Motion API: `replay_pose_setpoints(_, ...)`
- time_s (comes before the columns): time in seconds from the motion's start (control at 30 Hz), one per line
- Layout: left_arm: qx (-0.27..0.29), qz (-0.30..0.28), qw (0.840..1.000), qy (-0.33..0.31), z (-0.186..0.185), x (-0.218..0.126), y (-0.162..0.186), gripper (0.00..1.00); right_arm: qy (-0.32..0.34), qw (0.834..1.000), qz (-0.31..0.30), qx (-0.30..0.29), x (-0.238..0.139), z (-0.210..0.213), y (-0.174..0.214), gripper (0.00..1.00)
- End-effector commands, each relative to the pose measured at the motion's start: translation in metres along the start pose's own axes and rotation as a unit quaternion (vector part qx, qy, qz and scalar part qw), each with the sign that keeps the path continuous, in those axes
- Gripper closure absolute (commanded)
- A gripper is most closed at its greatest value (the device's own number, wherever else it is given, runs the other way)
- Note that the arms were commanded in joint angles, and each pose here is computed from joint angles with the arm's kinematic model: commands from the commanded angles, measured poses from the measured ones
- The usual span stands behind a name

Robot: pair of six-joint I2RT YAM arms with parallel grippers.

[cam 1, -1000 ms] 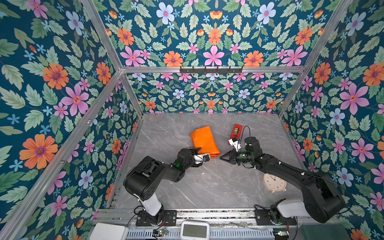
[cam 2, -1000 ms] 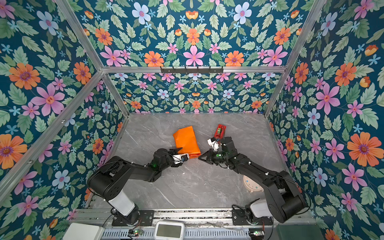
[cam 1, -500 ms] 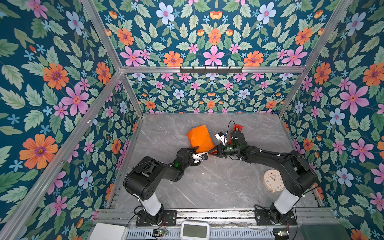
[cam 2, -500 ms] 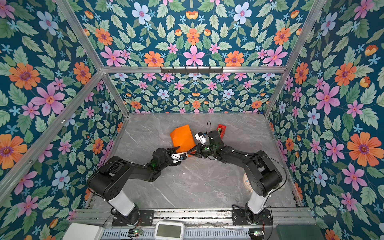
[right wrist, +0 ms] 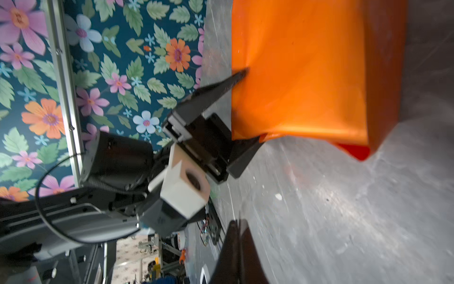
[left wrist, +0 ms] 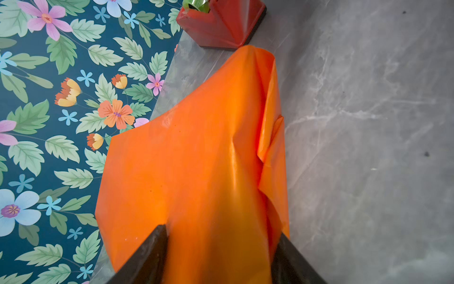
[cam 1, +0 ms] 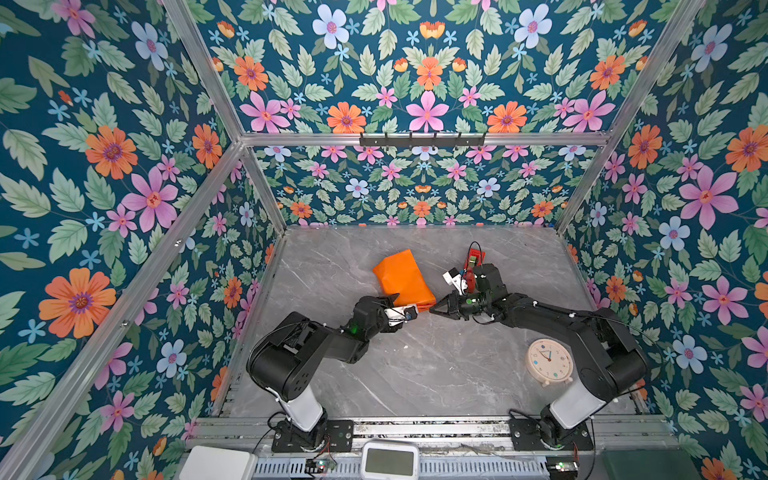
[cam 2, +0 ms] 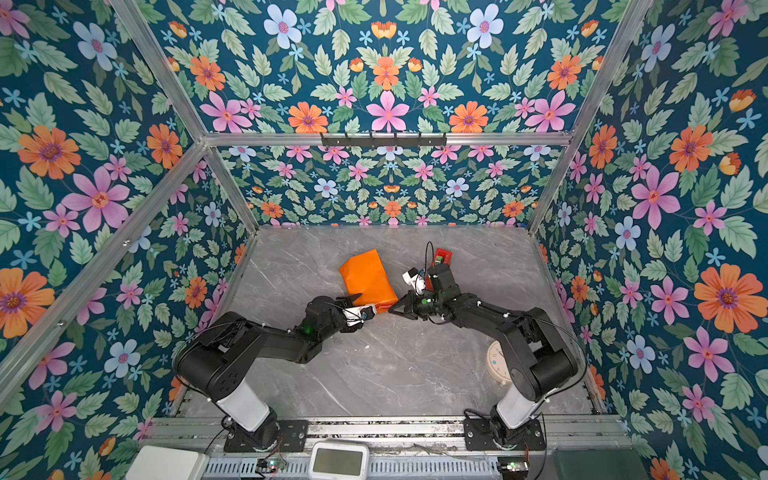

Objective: Wrap the gift box in paper
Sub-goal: 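Carry the tape strip with the right gripper toward the left gripper's flap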

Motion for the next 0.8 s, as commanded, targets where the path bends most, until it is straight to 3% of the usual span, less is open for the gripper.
replay_pose_setpoints(0.0, -0.014, 0.010, 0.999, 0.030, -0.012, 0.000, 0.006, 0.35, 0.029, 0.997, 0.037, -0.061, -0.007, -0.006, 0.024, 1.00)
replay_pose_setpoints(0.17, -0.015, 0.011, 0.999, 0.029, -0.011, 0.000, 0.006, 0.35, 0.065, 0.981, 0.029, -0.181, -0.017, 0.001, 0.043, 1.00)
replay_pose_setpoints(0.3, -0.016, 0.011, 0.999, 0.029, -0.011, 0.000, 0.006, 0.35, 0.072, 0.954, 0.026, -0.290, -0.018, 0.007, 0.055, 1.00)
replay_pose_setpoints(0.5, -0.017, 0.011, 0.999, 0.028, -0.010, 0.000, 0.006, 0.35, 0.056, 0.922, 0.015, -0.382, -0.007, 0.012, 0.048, 1.00)
replay_pose_setpoints(0.77, -0.018, 0.012, 0.999, 0.028, -0.011, 0.000, 0.007, 0.35, 0.072, 0.885, 0.020, -0.459, 0.017, -0.002, 0.055, 1.00)
Point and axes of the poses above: each gripper's point midway between its finger pads, its own x axis out along the fingers, its own z axis along the line the jaws close on, y = z × x, the point moved 3 cm from there along -x, back along the fingers, and after that the axes turned 7 degrees about x, right-handed, at the moved point
